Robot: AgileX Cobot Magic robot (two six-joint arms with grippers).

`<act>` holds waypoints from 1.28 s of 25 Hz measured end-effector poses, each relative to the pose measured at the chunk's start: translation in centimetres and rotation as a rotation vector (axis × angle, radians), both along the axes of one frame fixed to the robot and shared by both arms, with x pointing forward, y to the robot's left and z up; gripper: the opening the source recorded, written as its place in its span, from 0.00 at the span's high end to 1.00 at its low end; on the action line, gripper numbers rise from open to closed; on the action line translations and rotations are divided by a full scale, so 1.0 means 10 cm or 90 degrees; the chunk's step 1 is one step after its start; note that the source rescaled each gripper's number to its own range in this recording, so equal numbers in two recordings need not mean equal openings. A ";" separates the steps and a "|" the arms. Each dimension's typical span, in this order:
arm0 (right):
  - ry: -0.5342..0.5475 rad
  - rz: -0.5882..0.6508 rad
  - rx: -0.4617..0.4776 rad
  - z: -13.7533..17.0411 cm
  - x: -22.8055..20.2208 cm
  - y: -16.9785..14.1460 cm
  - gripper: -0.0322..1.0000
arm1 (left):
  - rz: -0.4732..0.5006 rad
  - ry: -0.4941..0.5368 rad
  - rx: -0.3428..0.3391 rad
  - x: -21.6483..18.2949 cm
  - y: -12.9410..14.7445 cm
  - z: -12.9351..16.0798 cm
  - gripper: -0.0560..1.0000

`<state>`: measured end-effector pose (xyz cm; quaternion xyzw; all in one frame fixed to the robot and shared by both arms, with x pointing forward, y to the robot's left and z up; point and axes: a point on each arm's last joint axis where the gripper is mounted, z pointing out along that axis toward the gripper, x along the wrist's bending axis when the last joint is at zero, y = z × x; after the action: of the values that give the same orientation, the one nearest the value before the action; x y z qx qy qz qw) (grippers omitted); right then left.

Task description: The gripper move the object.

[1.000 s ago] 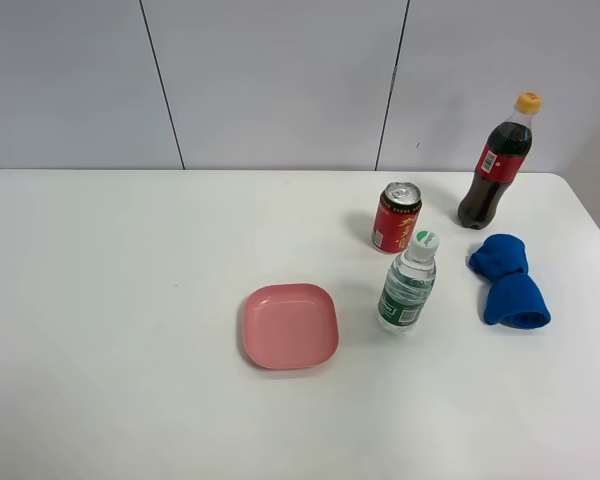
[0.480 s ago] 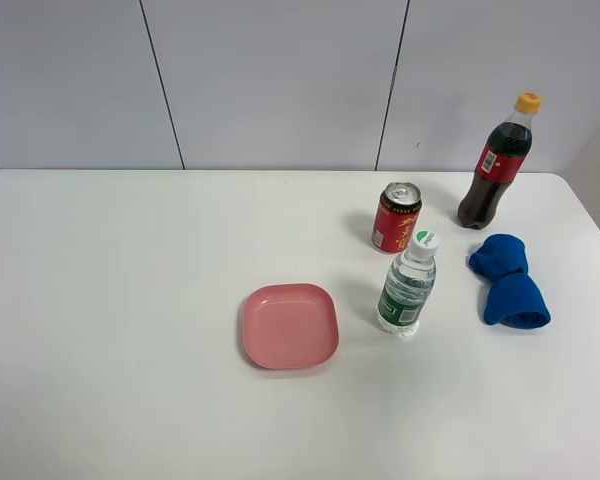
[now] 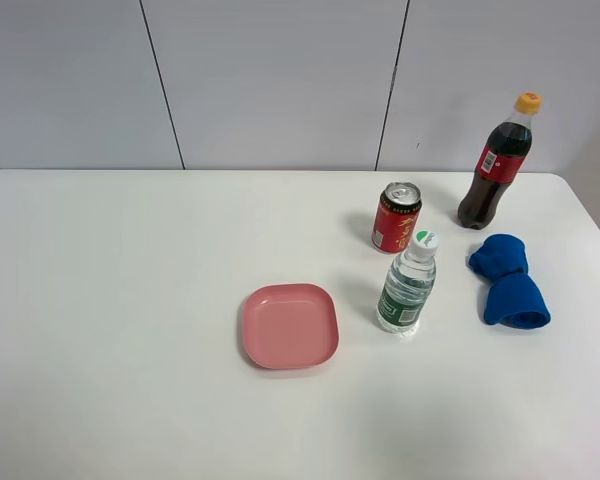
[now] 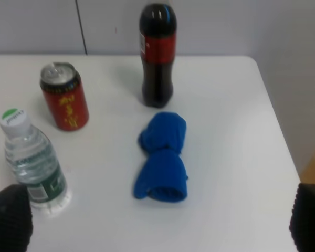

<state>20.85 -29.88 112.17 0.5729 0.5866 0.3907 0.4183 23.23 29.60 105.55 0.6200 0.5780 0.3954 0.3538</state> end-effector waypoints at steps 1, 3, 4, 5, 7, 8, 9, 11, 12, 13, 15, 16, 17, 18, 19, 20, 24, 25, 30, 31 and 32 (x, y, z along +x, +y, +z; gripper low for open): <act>-0.015 0.003 0.004 -0.06 -0.02 0.01 0.00 | 0.000 0.000 0.000 0.00 0.00 0.00 0.00; -0.019 0.003 0.004 -0.21 -0.01 0.01 0.00 | 0.000 0.000 0.000 0.00 0.00 0.00 0.00; -0.011 0.003 0.005 -0.28 0.02 0.01 0.00 | 0.000 0.000 0.000 0.00 0.00 0.00 0.00; 0.000 0.003 0.005 -0.33 0.04 0.01 0.00 | 0.000 0.000 0.000 0.00 0.00 0.00 0.00; 0.015 0.003 0.005 -0.41 0.10 0.00 0.00 | 0.000 0.000 0.000 0.00 0.00 0.00 0.00; 0.018 0.003 0.005 -0.43 0.11 0.00 0.00 | 0.000 0.000 0.000 0.00 0.00 0.00 0.00; 0.022 0.003 0.006 -0.45 0.13 0.00 0.00 | 0.000 0.000 0.000 0.00 0.00 0.00 0.00; 0.038 0.003 0.006 -0.51 0.16 0.00 0.00 | 0.000 0.000 0.000 0.00 0.00 0.00 0.00; 0.046 0.003 0.006 -0.54 0.17 0.00 0.00 | 0.000 0.000 0.000 0.00 0.00 0.00 0.00; 0.058 0.003 0.006 -0.58 0.18 0.00 0.00 | 0.000 0.000 0.000 0.00 0.00 0.00 0.00; 0.081 0.002 0.007 -0.65 0.20 0.00 0.00 | 0.000 0.000 0.000 0.00 0.00 0.00 0.00; 0.083 0.002 0.007 -0.66 0.21 0.00 0.00 | 0.000 0.000 0.000 0.00 0.00 0.00 0.00; 0.085 0.001 0.010 -0.66 0.21 0.00 0.00 | 0.000 0.000 0.000 0.00 0.00 0.00 0.00; 0.085 -0.002 0.009 -0.67 0.21 0.00 0.00 | 0.000 0.000 0.000 0.00 0.00 0.00 0.00; 0.085 -0.005 0.013 -0.67 0.21 0.00 0.00 | 0.000 0.000 0.000 0.00 0.00 0.00 0.00; 0.085 -0.006 0.016 -0.67 0.21 0.00 0.00 | 0.000 0.000 0.000 0.00 0.00 0.00 0.00; 0.085 -0.011 0.024 -0.68 0.22 0.00 0.00 | 0.000 0.000 0.000 0.00 0.00 0.00 0.00; 0.086 -0.011 0.024 -0.69 0.23 0.00 0.00 | 0.000 0.000 0.000 0.00 0.00 0.00 0.00; 0.081 -0.011 0.024 -0.68 0.23 0.00 0.00 | 0.000 0.000 0.000 0.00 0.00 0.00 0.00; 0.080 -0.011 0.024 -0.68 0.23 0.00 0.00 | 0.000 0.000 0.000 0.00 0.00 0.00 0.00; 0.079 -0.011 0.024 -0.68 0.23 0.00 0.00 | 0.000 0.000 0.000 0.00 0.00 0.00 0.00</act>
<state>23.15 -29.92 105.37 0.6087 0.5993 0.3617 0.3734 23.23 29.60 105.55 0.6200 0.5780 0.3954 0.3538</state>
